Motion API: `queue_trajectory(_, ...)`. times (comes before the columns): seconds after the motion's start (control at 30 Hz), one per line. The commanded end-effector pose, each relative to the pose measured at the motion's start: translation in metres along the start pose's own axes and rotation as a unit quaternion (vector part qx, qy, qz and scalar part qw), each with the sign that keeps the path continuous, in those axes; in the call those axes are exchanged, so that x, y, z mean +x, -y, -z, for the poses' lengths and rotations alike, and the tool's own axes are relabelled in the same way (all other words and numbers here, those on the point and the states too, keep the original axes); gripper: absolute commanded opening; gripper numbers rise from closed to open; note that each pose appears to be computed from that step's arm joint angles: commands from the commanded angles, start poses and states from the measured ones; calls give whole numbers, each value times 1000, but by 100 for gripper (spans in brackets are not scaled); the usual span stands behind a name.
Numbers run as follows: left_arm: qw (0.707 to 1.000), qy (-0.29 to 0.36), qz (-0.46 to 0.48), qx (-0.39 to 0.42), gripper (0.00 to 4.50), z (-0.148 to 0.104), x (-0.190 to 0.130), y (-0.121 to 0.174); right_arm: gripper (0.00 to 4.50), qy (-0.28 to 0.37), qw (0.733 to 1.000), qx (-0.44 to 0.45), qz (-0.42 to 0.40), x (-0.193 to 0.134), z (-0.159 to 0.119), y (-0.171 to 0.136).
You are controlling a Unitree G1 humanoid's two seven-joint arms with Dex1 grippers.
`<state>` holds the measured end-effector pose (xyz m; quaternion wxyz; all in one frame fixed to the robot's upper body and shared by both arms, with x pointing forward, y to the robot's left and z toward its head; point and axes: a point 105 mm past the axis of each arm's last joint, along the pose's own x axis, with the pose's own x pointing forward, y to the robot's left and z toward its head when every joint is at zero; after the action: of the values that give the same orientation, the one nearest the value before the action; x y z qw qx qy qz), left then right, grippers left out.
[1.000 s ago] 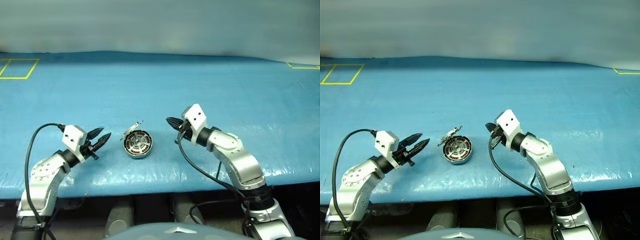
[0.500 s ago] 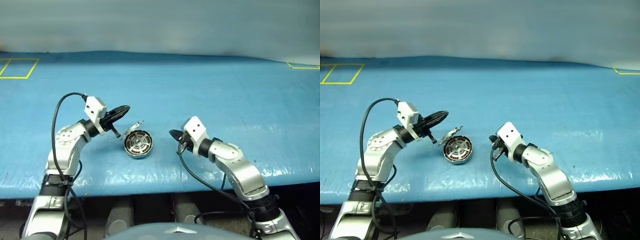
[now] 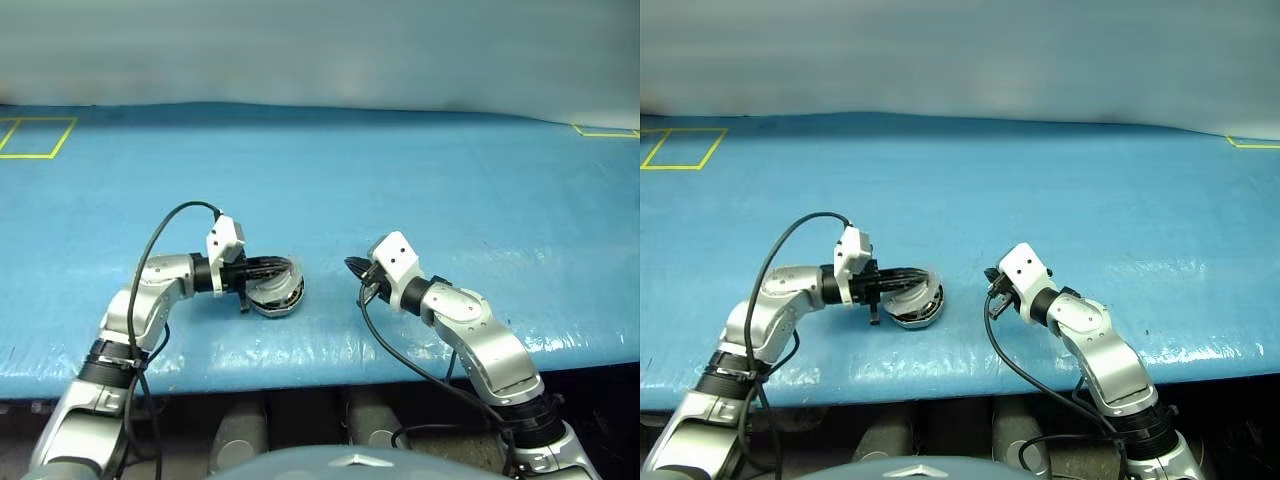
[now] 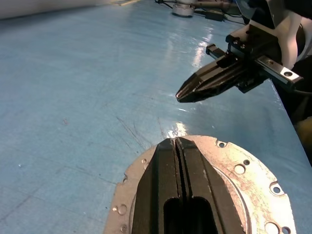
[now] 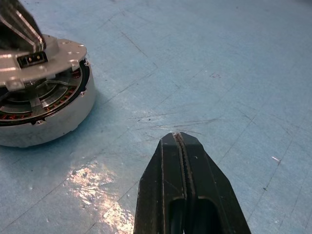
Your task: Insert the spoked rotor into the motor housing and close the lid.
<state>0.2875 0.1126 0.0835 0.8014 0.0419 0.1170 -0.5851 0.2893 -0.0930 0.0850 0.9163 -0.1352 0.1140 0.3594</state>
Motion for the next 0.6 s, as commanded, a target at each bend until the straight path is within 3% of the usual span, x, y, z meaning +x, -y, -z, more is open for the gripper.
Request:
queue_trajectory(0.03, 1000, -4, 18, 18, 4, 0, 5, 13, 0, 27, 1000, -9, 10, -2, -14, 3)
queue_trajectory(0.33, 1000, -19, -15, 2, 4, 22, -3, 21, 0, 78, 997, 17, -4, 4, -24, -3)
queue_trajectory(0.47, 998, 9, -55, 10, 4, 16, -11, 13, 0, 115, 992, 37, -27, 10, -34, -10)
queue_trajectory(0.6, 989, 78, -121, 29, 4, -6, -26, 0, 0, 139, 988, 55, -46, 15, -40, -16)
